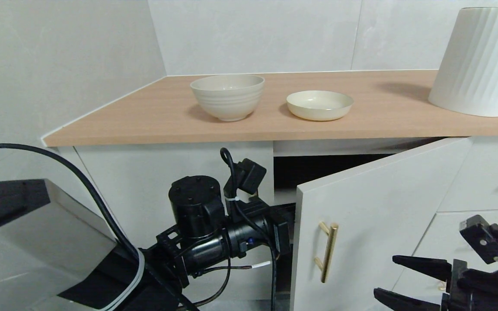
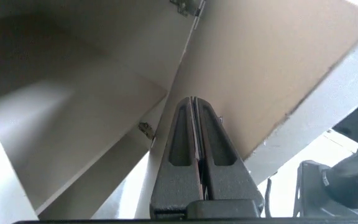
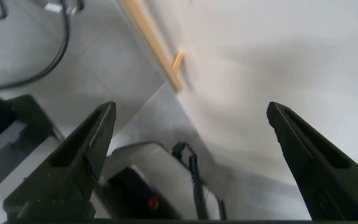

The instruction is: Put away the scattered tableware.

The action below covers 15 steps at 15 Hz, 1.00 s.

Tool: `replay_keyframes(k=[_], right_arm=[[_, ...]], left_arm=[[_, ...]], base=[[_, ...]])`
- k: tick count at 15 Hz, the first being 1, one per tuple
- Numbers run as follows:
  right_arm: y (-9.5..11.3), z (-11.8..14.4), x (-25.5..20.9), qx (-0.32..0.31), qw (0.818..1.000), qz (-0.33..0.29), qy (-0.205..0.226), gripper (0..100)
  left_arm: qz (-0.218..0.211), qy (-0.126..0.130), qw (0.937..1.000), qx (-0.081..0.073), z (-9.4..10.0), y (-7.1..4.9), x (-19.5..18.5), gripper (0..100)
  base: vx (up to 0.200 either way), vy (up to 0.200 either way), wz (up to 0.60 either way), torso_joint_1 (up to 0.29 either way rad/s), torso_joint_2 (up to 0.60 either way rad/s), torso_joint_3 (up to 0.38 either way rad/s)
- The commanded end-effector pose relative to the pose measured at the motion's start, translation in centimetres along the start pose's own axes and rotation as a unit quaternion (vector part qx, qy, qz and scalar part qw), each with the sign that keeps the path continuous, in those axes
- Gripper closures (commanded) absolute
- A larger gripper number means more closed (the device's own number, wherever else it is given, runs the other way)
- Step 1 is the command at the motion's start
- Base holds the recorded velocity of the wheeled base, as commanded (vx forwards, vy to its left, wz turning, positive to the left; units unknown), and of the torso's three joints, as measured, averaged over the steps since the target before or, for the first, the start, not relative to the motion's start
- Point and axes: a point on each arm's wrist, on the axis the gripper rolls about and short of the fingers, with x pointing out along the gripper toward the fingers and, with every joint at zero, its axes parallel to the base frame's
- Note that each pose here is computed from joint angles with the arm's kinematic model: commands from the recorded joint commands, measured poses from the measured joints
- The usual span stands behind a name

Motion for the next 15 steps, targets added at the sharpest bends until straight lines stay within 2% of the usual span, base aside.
replay_keyframes(k=[1,4,8,12,15], right_arm=[[0.8,0.1,-1.9,-0.008,1.0,0.007,-0.022,0],[0.7,-0.2,-1.9,-0.003,1.0,0.007,-0.009,0],[0.8,-0.2,-2.0,-0.004,1.0,0.009,-0.011,0],[0.9,-0.3,-2.0,-0.004,1.0,0.012,-0.009,0],[1.1,-0.3,-2.2,-0.008,1.0,0.017,-0.013,0]], left_arm=[[0.003,-0.003,1.0,0.0,0.2,0.0,-0.1,100],[0.009,-0.004,1.0,0.001,-0.1,0.3,0.4,100],[0.012,0.001,0.9999,-0.002,0.2,0.3,1.4,100],[0.015,0.012,0.9998,-0.005,-1.1,0.3,2.5,100],[0.011,0.016,0.9998,-0.005,-1.3,-0.1,2.5,100]], base=[[0.0,0.0,0.0,0.0,0.0,0.0],[0.0,0.0,0.0,0.0,0.0,0.0],[-0.2,0.0,0.0,0.004,0.0,0.0],[0.0,0.0,0.0,0.0,0.0,0.0],[0.0,0.0,0.0,0.0,0.0,0.0]])
